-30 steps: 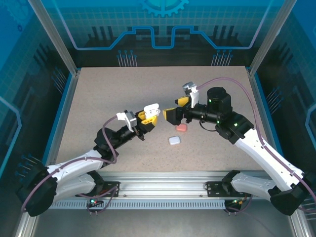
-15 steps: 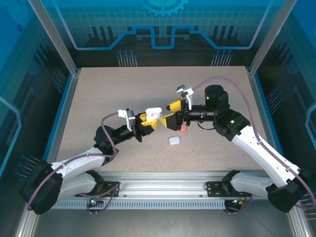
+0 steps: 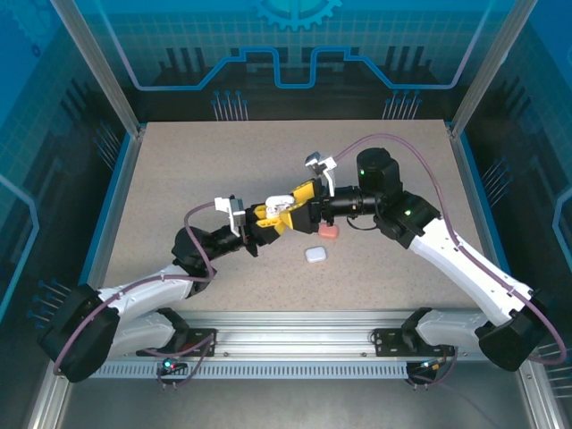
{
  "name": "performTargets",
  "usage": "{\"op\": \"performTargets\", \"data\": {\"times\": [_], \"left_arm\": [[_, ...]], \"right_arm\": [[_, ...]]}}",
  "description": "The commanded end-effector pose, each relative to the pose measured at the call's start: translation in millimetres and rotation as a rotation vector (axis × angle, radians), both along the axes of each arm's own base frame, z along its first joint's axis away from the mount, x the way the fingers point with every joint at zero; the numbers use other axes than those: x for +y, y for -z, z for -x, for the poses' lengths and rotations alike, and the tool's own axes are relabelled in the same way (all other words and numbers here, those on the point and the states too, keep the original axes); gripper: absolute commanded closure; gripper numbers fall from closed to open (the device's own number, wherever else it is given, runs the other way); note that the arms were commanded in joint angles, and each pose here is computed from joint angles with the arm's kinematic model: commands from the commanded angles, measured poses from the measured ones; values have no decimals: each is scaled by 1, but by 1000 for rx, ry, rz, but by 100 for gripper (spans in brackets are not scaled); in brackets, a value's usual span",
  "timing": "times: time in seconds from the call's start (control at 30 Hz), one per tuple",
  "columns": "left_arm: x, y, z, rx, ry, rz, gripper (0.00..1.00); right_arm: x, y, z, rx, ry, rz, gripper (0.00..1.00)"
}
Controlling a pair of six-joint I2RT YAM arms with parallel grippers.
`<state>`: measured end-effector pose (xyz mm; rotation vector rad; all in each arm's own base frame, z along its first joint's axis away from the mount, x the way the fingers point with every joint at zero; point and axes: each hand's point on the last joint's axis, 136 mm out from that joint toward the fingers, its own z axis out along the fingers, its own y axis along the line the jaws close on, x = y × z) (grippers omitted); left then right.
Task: Insert wireless bluetooth earbuds into charging case
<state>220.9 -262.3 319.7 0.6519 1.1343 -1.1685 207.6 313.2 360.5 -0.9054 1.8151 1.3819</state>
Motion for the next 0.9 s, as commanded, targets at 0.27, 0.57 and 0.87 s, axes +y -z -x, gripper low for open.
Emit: {"op": "performTargets", "data": {"times": [0.27, 0.57, 0.87], "left_arm": [[4, -7, -4, -13, -22, 19, 88], [7, 6, -2, 30, -33, -26, 88], [10, 31, 1, 129, -43, -98, 88]], "right_arm": [[-2, -20, 6, -59, 8, -11, 27], [-70, 23, -42, -90, 495, 289, 25], [-127, 62, -44, -62, 712, 300, 6]]}}
